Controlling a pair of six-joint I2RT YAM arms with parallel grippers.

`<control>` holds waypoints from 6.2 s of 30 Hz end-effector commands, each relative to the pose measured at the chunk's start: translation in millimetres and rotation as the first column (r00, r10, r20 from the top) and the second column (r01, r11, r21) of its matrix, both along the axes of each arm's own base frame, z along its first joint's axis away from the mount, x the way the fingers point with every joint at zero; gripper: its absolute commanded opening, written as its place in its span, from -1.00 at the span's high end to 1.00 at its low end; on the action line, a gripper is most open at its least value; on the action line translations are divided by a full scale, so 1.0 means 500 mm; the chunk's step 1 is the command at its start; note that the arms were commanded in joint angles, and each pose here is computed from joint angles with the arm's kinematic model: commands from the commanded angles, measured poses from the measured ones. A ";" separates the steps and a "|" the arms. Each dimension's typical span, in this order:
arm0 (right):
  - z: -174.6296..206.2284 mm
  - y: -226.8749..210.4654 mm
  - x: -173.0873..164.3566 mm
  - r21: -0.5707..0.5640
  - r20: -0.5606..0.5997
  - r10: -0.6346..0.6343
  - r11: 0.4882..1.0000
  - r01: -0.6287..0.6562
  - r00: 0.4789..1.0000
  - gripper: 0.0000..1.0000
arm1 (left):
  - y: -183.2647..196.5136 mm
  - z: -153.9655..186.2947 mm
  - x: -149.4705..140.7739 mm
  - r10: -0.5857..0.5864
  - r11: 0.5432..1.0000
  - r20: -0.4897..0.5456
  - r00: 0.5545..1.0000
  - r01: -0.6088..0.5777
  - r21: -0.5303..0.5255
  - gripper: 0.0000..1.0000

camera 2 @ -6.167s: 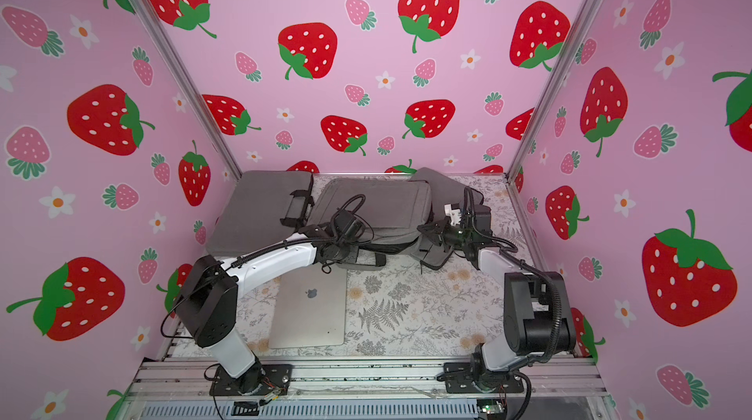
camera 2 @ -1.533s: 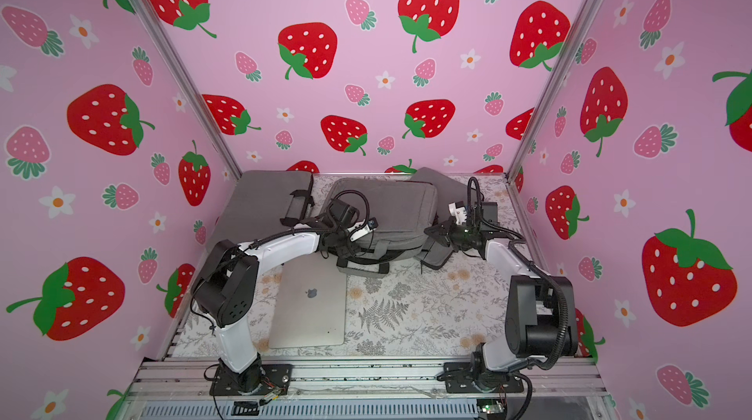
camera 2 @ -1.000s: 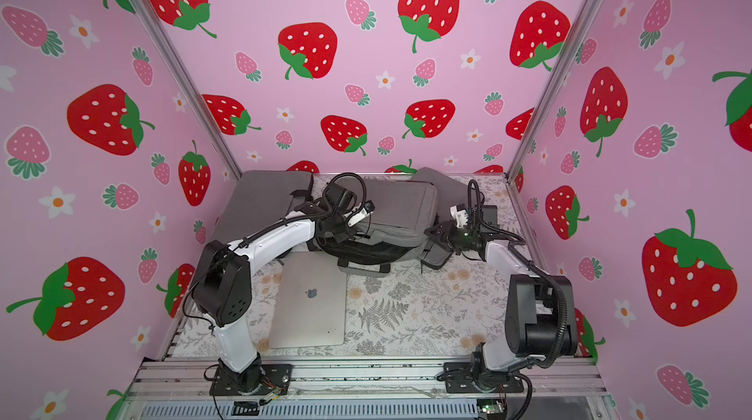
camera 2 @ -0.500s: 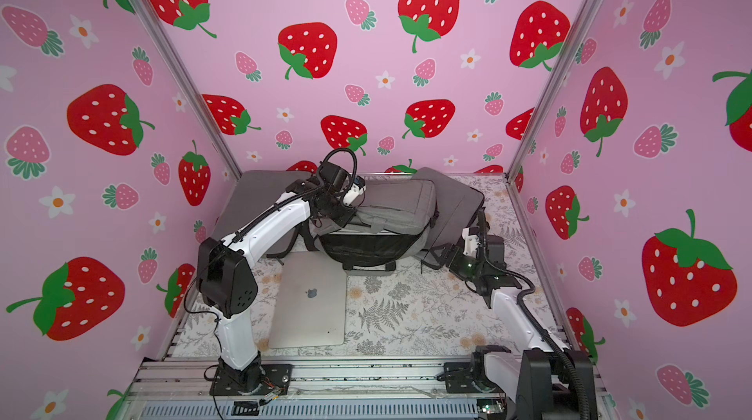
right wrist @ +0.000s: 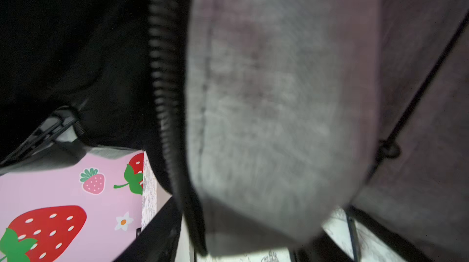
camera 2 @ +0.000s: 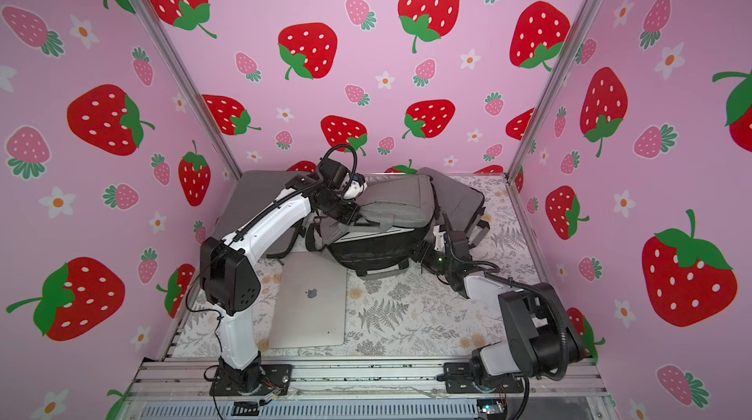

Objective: Open the zippered laptop bag and take out the laptop
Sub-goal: Open the bag flap on the zippered laptop bag, then take out the laptop from the zippered laptop bag.

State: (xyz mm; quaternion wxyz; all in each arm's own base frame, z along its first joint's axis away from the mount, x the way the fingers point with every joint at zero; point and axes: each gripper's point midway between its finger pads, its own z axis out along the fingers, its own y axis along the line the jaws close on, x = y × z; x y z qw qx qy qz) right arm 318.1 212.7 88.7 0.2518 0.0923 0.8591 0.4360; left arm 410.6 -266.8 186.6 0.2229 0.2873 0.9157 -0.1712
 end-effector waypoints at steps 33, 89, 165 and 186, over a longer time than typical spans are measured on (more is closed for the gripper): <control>0.191 0.113 0.173 -0.021 0.240 0.071 0.997 -0.068 0.968 1.00 | 0.124 0.411 -0.039 0.119 0.990 0.370 0.921 -0.082 -0.115 1.00; 0.190 0.415 0.206 0.040 0.202 0.221 0.972 -0.233 0.954 -0.30 | 0.400 0.172 0.026 0.562 0.739 -0.134 0.816 -0.569 -0.360 1.00; 0.152 0.679 0.041 0.263 0.091 0.483 0.832 -0.488 0.871 -0.17 | 0.288 0.173 -0.042 0.380 0.833 -0.150 0.913 -0.409 -0.372 1.00; 0.088 0.592 0.050 0.087 -0.083 0.358 0.932 -0.351 0.930 -0.40 | 0.285 0.188 -0.045 0.374 0.831 -0.139 0.917 -0.397 -0.389 1.00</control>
